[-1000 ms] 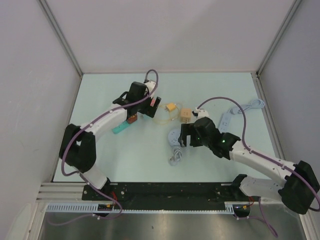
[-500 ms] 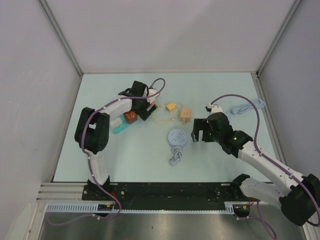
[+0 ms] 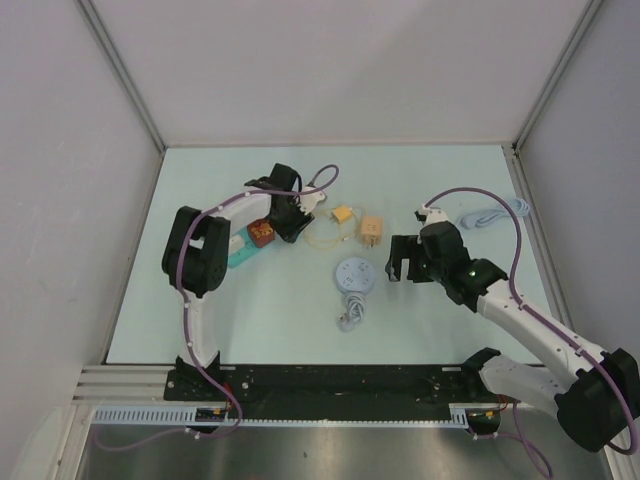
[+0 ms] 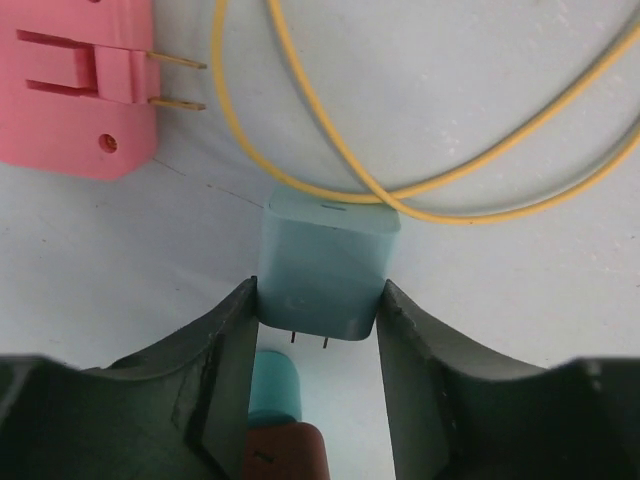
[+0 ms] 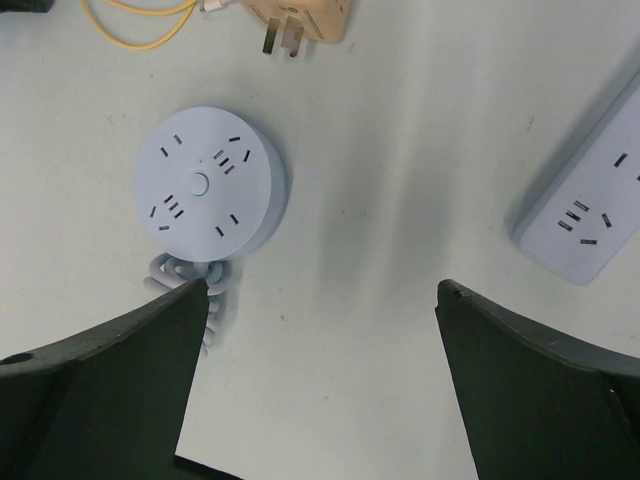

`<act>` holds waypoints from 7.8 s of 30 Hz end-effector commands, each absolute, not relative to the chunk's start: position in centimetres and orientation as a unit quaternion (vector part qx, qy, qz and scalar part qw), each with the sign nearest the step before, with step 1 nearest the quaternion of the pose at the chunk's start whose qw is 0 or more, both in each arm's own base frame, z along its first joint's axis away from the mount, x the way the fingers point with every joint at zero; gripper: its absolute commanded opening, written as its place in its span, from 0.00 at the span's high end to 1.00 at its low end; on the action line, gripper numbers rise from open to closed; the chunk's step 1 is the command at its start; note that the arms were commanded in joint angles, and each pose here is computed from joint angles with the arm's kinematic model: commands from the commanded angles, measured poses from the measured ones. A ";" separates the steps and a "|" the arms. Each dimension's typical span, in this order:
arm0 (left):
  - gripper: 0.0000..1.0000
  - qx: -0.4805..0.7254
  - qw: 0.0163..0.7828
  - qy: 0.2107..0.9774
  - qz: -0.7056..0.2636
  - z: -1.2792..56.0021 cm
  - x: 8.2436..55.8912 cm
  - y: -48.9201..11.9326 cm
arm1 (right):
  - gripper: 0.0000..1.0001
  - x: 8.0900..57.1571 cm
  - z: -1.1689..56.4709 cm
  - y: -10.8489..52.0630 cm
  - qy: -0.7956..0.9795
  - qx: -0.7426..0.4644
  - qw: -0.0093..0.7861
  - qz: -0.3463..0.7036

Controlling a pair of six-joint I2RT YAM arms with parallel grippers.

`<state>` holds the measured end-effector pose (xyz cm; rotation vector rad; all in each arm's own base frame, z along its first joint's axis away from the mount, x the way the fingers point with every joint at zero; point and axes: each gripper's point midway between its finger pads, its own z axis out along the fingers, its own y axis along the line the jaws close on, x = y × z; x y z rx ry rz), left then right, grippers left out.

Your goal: Insert the plug

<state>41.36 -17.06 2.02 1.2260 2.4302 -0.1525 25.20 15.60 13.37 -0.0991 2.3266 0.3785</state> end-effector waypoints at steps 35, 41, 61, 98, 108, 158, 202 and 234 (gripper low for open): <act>0.75 0.492 0.463 0.685 -0.274 20.6 22.7 -34.5 | 0.10 23.2 24.2 22.1 0.836 0.027 0.336 0.433; 0.75 0.471 0.478 0.680 -0.296 21.5 21.8 -36.0 | 0.13 23.7 24.6 23.1 0.828 0.032 0.327 0.454; 0.71 0.452 0.482 0.687 -0.302 21.1 21.1 -36.2 | 0.52 23.8 22.8 25.4 0.835 0.012 0.280 0.473; 0.00 0.108 0.419 0.859 -0.273 16.3 23.9 -24.2 | 1.00 31.3 12.6 23.4 0.838 -0.380 0.342 0.191; 0.00 0.050 0.358 0.893 -0.269 13.1 23.7 -24.8 | 1.00 31.6 11.1 25.5 0.817 -0.425 0.333 0.204; 0.06 0.054 0.231 0.943 -0.232 2.2 24.8 -30.5 | 1.00 29.5 3.4 21.7 0.867 -0.402 0.266 0.128; 0.08 0.050 0.255 0.937 -0.236 3.0 24.3 -27.9 | 1.00 24.9 -1.9 16.0 0.906 -0.392 0.155 0.025; 0.00 0.107 0.453 0.876 -0.128 17.8 32.8 -21.5 | 0.00 30.5 19.7 15.1 0.885 -0.108 0.430 0.140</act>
